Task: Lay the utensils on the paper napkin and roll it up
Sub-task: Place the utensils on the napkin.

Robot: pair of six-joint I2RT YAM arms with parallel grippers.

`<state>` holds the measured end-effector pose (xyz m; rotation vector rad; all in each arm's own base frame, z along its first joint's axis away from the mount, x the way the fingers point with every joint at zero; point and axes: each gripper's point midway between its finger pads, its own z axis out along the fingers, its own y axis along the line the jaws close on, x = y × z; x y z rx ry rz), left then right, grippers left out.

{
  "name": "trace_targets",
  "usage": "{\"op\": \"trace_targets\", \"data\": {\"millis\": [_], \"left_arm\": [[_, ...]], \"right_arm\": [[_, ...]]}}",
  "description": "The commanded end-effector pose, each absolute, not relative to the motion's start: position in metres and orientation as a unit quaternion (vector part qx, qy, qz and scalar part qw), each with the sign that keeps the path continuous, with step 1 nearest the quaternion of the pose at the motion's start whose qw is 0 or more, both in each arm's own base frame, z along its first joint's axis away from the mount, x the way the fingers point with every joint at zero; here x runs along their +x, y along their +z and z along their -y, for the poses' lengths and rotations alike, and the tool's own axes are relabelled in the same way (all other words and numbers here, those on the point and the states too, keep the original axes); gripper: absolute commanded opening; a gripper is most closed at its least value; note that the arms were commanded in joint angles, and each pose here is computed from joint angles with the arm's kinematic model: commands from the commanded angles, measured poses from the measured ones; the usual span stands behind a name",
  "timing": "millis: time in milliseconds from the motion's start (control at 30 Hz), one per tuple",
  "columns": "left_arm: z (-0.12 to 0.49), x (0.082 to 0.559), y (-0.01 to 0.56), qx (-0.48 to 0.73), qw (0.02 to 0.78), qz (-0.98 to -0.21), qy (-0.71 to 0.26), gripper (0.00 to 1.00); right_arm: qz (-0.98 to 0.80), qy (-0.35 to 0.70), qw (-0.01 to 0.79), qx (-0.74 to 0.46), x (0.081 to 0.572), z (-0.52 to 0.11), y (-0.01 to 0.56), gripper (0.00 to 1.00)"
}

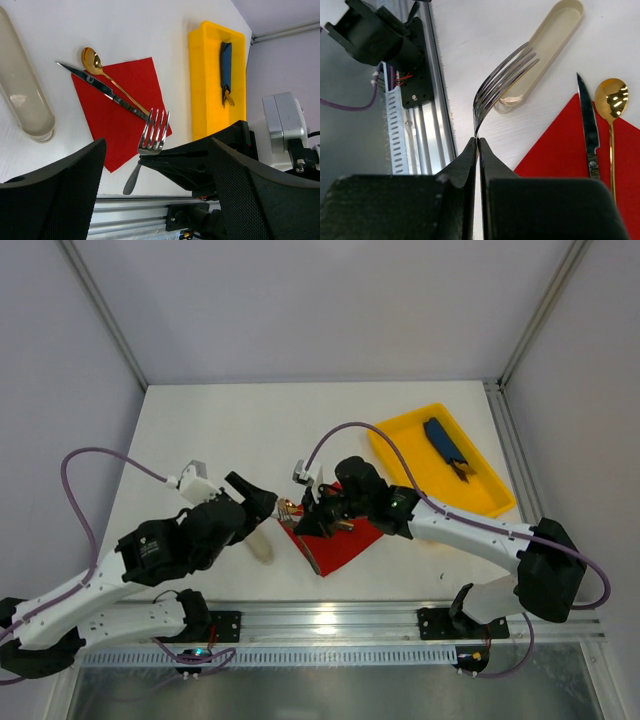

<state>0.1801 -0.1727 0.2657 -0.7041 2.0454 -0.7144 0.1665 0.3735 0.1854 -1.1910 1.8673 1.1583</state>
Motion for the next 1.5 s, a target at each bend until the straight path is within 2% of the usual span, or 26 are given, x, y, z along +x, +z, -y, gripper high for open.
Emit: {"op": "trace_targets", "data": {"millis": [0, 167, 300, 433, 667, 933, 1167, 1467], "left_arm": [[0.185, 0.187, 0.274, -0.246, 0.432, -0.824, -0.272, 0.84], [0.199, 0.189, 0.267, -0.183, 0.445, -0.832, -0.276, 0.88], [0.218, 0.186, 0.283, -0.114, 0.469, -0.808, -0.339, 0.88], [0.2, 0.186, 0.28, -0.101, 0.496, -0.802, -0.317, 0.86], [0.176, 0.188, 0.258, -0.163, 0.492, -0.809, -0.279, 0.8], [0.18, 0.195, 0.225, -0.254, 0.445, -0.829, -0.224, 0.81], [0.197, 0.202, 0.231, -0.275, 0.436, -0.823, -0.238, 0.83], [0.193, 0.202, 0.224, -0.292, 0.436, -0.812, -0.254, 0.8]], "right_arm": [[-0.705, 0.402, 0.364, -0.458, 0.18, -0.369, 0.193, 0.04], [-0.704, 0.372, 0.386, -0.466, 0.179, -0.365, 0.187, 0.04], [-0.698, 0.349, 0.406, -0.475, 0.18, -0.358, 0.187, 0.04], [-0.704, 0.345, 0.405, -0.47, 0.18, -0.354, 0.188, 0.04], [-0.718, 0.333, 0.417, -0.447, 0.188, -0.355, 0.184, 0.04], [-0.746, 0.276, 0.434, -0.424, 0.211, -0.351, 0.186, 0.04], [-0.753, 0.267, 0.432, -0.419, 0.215, -0.357, 0.182, 0.04], [-0.748, 0.311, 0.42, -0.409, 0.205, -0.369, 0.186, 0.03]]}}
